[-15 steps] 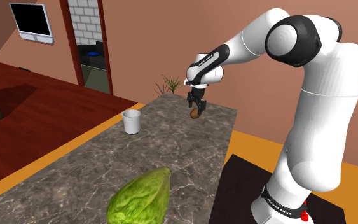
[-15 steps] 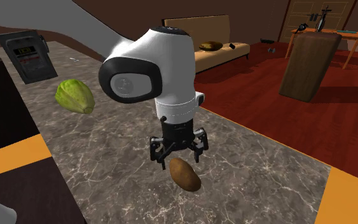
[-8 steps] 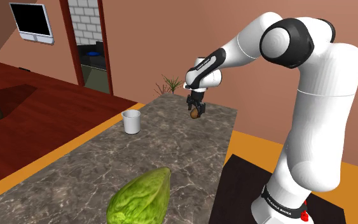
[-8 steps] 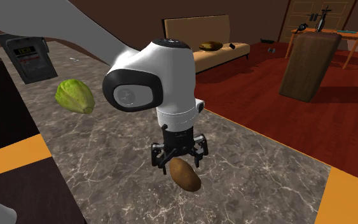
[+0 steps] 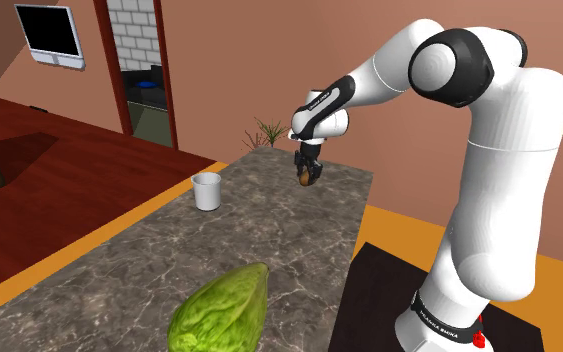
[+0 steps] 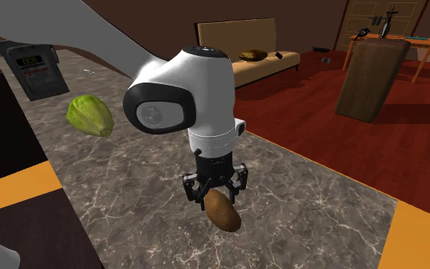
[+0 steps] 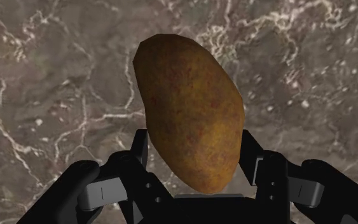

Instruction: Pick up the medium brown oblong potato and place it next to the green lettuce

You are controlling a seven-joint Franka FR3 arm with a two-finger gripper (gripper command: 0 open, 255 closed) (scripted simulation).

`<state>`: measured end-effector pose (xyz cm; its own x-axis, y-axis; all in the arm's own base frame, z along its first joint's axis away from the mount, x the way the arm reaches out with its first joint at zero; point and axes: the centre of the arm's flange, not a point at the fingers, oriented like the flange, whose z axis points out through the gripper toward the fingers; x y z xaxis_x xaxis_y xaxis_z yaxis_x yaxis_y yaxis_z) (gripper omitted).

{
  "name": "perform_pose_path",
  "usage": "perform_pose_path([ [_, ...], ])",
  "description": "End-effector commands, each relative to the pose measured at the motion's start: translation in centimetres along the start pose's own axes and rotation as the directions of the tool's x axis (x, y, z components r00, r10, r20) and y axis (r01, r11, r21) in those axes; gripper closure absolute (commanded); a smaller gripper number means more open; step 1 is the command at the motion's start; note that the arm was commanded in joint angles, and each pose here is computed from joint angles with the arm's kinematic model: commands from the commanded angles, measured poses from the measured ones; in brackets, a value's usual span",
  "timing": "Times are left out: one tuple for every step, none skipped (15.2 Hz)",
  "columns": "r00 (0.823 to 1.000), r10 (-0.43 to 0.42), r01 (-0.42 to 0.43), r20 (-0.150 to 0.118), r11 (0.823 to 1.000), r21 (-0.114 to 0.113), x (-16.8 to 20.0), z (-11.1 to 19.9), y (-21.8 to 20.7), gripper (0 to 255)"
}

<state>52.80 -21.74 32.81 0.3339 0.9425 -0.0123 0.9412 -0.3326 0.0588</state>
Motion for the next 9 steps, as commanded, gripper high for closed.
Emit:
perform_pose_path([
  [1.0,0.0,0.0,0.0,1.0,0.001,0.0,0.0,0.0,255],
  [1.0,0.0,0.0,0.0,1.0,0.001,0.0,0.0,0.0,255],
  [1.0,0.0,0.0,0.0,1.0,0.001,0.0,0.0,0.0,255],
  [1.0,0.0,0.0,0.0,1.0,0.001,0.0,0.0,0.0,255],
  [1.0,0.0,0.0,0.0,1.0,0.001,0.0,0.0,0.0,255],
  [1.0,0.001,-0.001,0.0,1.0,0.001,0.0,-0.5,0.0,255],
  [1.0,0.0,0.0,0.0,1.0,0.001,0.0,-1.0,0.0,255],
  [1.0,0.0,0.0,0.0,1.0,0.001,-0.1,-1.5,0.1,255],
  [1.0,0.0,0.0,0.0,1.0,0.001,-0.1,-2.1,0.1,255],
])
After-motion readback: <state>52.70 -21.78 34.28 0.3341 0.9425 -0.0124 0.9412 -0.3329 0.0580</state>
